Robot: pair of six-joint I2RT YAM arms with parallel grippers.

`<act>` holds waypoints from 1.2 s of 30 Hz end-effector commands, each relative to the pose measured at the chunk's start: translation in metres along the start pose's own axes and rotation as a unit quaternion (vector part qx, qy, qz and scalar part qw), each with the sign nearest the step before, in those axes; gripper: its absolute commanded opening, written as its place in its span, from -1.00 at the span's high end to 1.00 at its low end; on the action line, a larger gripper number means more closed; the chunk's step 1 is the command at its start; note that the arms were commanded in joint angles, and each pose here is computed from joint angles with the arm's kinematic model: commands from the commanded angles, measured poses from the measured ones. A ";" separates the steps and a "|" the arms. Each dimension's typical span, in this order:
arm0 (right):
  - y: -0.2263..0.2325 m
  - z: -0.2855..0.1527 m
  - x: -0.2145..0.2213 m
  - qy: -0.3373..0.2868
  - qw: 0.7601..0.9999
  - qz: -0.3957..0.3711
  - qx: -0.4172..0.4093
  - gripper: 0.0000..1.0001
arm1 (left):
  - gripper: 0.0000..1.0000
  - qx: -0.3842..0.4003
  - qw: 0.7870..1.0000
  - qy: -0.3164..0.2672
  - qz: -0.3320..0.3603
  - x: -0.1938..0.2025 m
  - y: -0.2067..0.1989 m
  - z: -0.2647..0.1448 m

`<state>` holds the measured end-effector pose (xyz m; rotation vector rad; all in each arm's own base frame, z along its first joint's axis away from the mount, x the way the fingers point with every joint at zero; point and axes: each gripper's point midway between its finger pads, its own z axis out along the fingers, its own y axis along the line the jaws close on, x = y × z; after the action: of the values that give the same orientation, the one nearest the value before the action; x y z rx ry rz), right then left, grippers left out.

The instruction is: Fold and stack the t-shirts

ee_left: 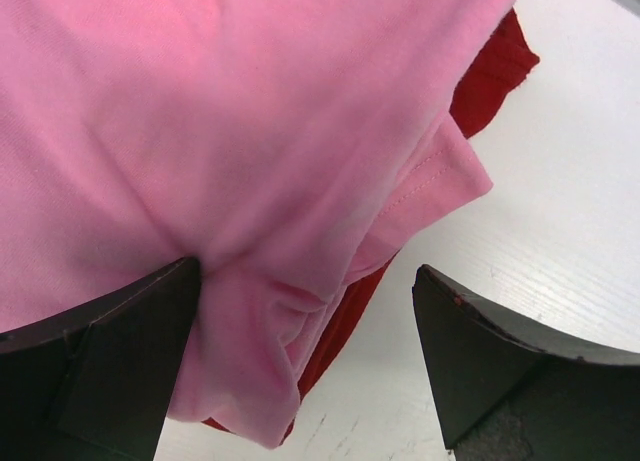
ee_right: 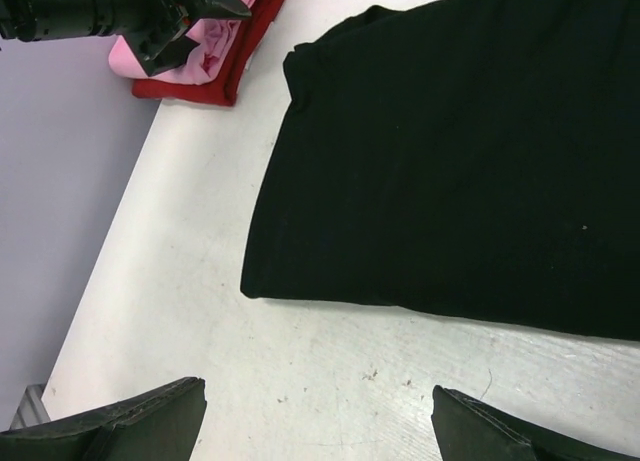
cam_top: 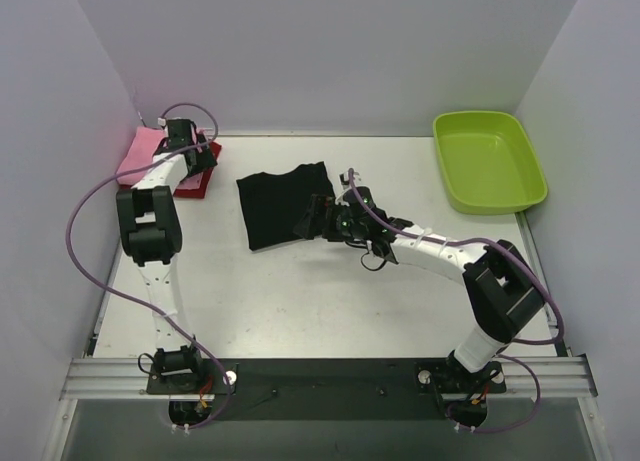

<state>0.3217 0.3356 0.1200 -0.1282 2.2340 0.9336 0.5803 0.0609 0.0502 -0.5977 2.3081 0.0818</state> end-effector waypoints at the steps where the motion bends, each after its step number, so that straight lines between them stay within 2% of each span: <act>1: 0.025 -0.019 -0.024 -0.041 0.998 -0.009 -0.037 -0.97 | -0.94 -0.028 0.994 0.104 0.008 0.085 0.006 -0.007; 6: 0.028 -0.031 -0.018 -0.042 0.998 -0.011 -0.038 -0.97 | -0.95 -0.014 0.994 0.108 0.002 0.092 0.003 -0.030; 14: 0.037 -0.058 -0.020 -0.062 0.997 -0.022 -0.045 -0.97 | -0.94 -0.022 0.992 0.125 0.018 0.129 -0.006 -0.059; 16: 0.039 -0.064 -0.019 -0.062 0.997 -0.027 -0.044 -0.97 | -0.94 -0.022 0.990 0.139 0.014 0.149 -0.005 -0.064; 28: 0.038 -0.078 -0.011 -0.064 0.997 -0.037 -0.033 -0.97 | -0.94 0.017 0.989 0.144 0.013 0.191 -0.036 -0.097; 36: 0.035 -0.078 -0.005 -0.062 0.997 -0.035 -0.029 -0.97 | -0.94 0.052 0.989 0.134 0.032 0.207 -0.073 -0.118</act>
<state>0.2708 0.3117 0.1753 -0.1646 2.1163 0.9512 0.4611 -0.0696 0.0472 -0.5083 2.3568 0.0094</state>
